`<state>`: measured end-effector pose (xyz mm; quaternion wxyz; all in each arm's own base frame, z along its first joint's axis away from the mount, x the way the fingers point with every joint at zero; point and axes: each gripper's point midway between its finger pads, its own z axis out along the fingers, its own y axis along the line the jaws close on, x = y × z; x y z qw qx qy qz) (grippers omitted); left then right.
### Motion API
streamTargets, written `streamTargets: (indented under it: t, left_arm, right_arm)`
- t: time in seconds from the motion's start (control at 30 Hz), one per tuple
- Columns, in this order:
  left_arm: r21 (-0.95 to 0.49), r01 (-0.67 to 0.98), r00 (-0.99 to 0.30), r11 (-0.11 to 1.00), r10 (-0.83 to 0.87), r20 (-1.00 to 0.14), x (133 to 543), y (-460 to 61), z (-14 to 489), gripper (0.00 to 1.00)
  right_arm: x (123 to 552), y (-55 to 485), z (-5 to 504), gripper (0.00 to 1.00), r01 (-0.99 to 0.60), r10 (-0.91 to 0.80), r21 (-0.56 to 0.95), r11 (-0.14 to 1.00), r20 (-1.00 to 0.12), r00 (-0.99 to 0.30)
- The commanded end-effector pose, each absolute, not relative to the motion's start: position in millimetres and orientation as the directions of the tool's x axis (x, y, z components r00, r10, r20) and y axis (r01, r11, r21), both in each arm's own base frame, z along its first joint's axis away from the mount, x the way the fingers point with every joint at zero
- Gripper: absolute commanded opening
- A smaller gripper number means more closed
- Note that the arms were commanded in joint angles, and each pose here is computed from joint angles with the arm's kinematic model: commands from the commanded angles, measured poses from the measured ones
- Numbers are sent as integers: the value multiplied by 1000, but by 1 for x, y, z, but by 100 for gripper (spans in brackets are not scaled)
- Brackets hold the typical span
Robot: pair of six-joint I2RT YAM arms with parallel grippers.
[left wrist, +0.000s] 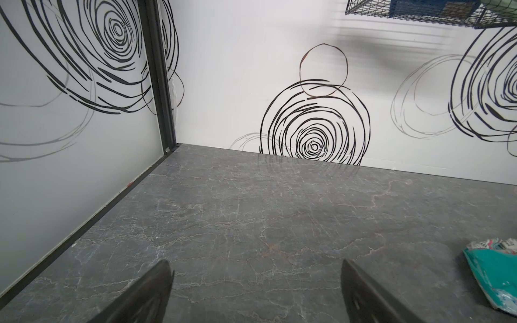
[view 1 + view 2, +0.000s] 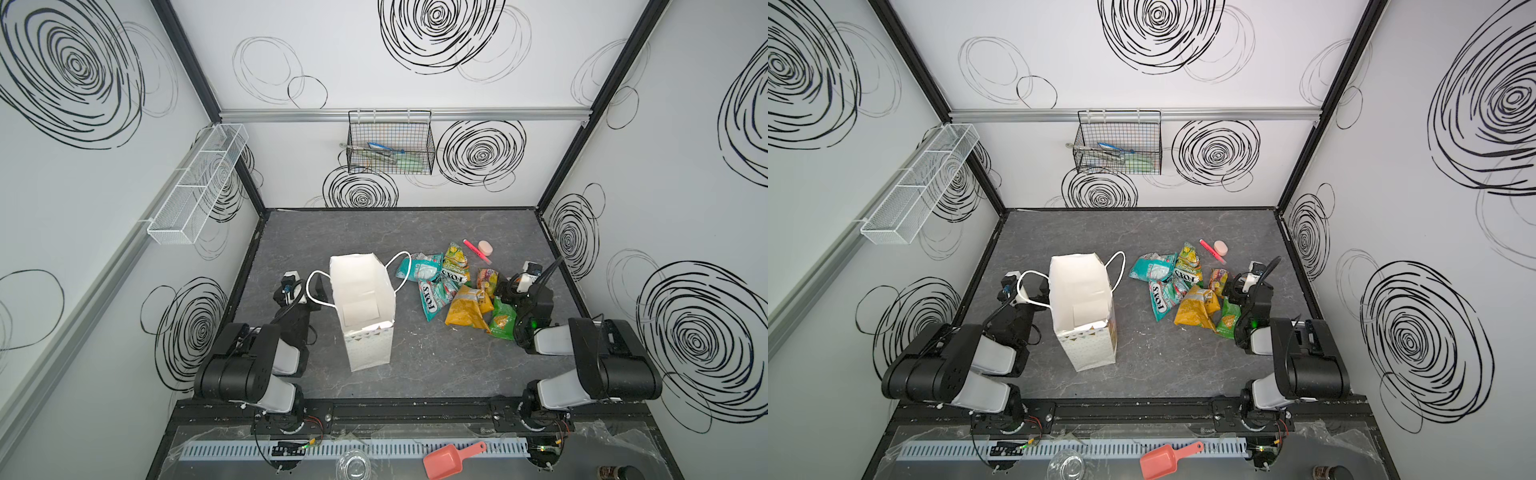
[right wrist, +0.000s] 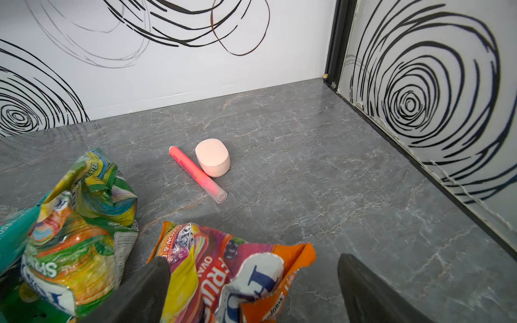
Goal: Take the snacks out of the paper bag
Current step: Reset both arms
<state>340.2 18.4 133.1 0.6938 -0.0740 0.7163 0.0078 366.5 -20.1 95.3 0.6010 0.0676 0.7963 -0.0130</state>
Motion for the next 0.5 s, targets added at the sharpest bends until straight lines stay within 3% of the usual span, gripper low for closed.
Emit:
streamTargets:
  t: [0.0,0.17,0.47]
  left_arm:
    - [-77,-105,65,992,-70,-995,347,16,159,96]
    - [-24,-61,-15,998,-25,-1000,365,2,151,96]
    - [-9,-61,-16,998,-9,-1000,366,-1,151,96]
  right_arm:
    - [373,-20,118,97,120,95,73,990,-977,-189]
    - [374,-19,117,97,120,93,70,990,-977,-194]
    - [374,-18,117,97,120,85,63,991,-978,-192]
